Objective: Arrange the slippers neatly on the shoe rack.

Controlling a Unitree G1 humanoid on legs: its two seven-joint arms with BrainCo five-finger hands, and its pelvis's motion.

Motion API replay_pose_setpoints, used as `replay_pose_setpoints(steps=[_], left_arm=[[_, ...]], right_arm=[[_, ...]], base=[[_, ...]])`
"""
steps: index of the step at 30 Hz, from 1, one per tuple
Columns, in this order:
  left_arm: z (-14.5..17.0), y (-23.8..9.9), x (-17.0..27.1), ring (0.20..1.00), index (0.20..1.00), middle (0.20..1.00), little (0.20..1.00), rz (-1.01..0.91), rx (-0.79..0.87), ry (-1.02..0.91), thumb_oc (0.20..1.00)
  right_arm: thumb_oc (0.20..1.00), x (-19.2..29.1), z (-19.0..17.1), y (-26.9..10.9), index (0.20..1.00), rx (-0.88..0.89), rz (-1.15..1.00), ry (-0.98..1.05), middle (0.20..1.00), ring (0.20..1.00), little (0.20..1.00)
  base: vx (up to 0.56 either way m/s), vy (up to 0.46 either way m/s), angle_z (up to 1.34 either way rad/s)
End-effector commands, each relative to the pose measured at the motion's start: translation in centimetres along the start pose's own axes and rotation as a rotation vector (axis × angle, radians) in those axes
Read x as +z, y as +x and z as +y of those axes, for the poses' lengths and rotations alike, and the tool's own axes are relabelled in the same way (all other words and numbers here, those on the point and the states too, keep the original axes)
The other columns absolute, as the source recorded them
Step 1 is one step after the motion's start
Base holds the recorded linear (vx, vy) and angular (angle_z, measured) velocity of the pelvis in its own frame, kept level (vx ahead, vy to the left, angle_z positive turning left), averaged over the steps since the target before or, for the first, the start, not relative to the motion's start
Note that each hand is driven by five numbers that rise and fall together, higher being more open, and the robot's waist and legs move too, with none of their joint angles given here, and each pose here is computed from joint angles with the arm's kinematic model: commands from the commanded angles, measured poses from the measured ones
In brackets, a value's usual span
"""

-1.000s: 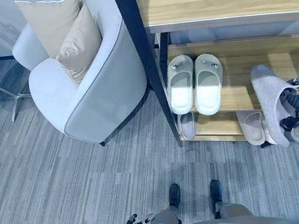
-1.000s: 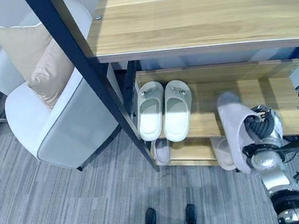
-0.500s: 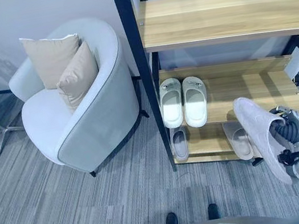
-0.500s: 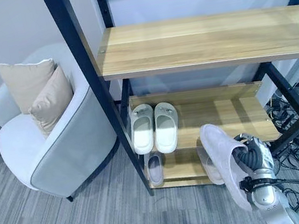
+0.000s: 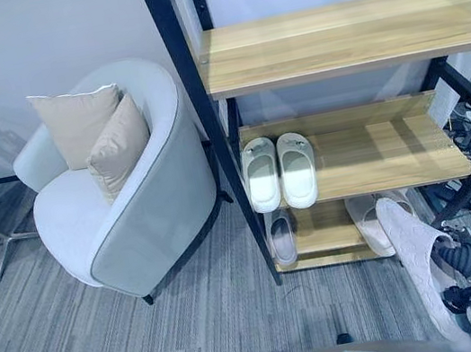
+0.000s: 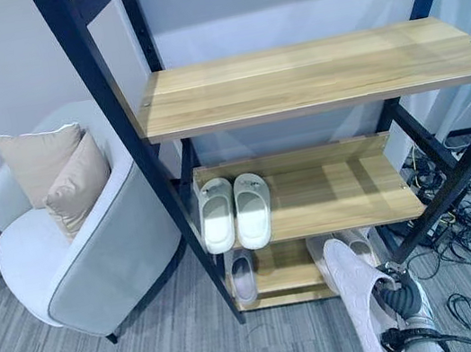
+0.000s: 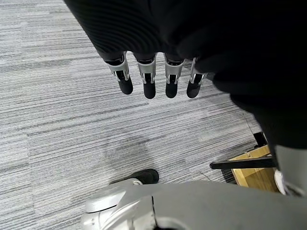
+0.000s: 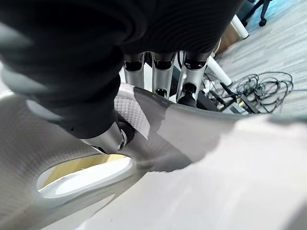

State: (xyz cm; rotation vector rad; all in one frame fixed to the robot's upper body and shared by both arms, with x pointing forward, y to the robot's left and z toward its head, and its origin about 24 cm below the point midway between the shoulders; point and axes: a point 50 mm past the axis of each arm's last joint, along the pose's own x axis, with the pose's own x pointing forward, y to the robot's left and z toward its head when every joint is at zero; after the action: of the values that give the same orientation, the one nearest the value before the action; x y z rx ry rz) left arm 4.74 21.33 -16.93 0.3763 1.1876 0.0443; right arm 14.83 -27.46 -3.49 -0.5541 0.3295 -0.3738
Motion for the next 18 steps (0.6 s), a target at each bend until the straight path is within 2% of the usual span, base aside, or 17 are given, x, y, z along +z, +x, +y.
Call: replay_pose_setpoints(steps=[1, 8, 11, 14, 16, 18], left_arm=[[1.7, 0.9, 3.9, 1.0, 1.0, 1.0, 1.0, -0.116, 0.065, -0.211, 1.0], [4.1, 0.4, 8.5, 1.0, 1.0, 1.0, 1.0, -0.358, 0.132, -0.427, 1.0], [5.7, 0.0, 11.9, 1.0, 1.0, 1.0, 1.0, -0.491, 0.188, -0.501, 1.0], [6.0, -0.1, 13.6, 1.0, 1.0, 1.0, 1.0, -0.529, 0.202, -0.564, 1.0], [5.5, -0.9, 16.1, 1.0, 1.0, 1.0, 1.0, -0.608, 0.139, -0.765, 1.0], [5.4, -2.3, 18.2, 1.0, 1.0, 1.0, 1.0, -0.717, 0.083, -0.786, 1.0]], right_arm=[[0.2, 5.3, -1.4, 2.5, 0.2, -0.067, -0.237, 0.079, 0.2, 0.2, 0.2], [0.2, 9.1, -1.8, 4.9, 0.2, -0.141, -0.375, 0.105, 0.2, 0.2, 0.2], [0.2, 11.9, -1.6, 6.6, 0.2, -0.209, -0.452, 0.19, 0.2, 0.2, 0.2], [0.2, 14.3, -1.7, 7.7, 0.2, -0.242, -0.51, 0.234, 0.2, 0.2, 0.2], [0.2, 17.4, -2.7, 7.7, 0.2, -0.294, -0.624, 0.239, 0.2, 0.2, 0.2], [0.2, 20.8, -3.3, 7.6, 0.2, -0.331, -0.747, 0.224, 0.2, 0.2, 0.2]], base=[[-0.35, -0.016, 0.13], [-0.23, -0.001, 0.21], [-0.12, 0.023, 0.12], [-0.07, 0.003, 0.03], [-0.03, 0.005, 0.17], [0.06, 0.032, -0.13]])
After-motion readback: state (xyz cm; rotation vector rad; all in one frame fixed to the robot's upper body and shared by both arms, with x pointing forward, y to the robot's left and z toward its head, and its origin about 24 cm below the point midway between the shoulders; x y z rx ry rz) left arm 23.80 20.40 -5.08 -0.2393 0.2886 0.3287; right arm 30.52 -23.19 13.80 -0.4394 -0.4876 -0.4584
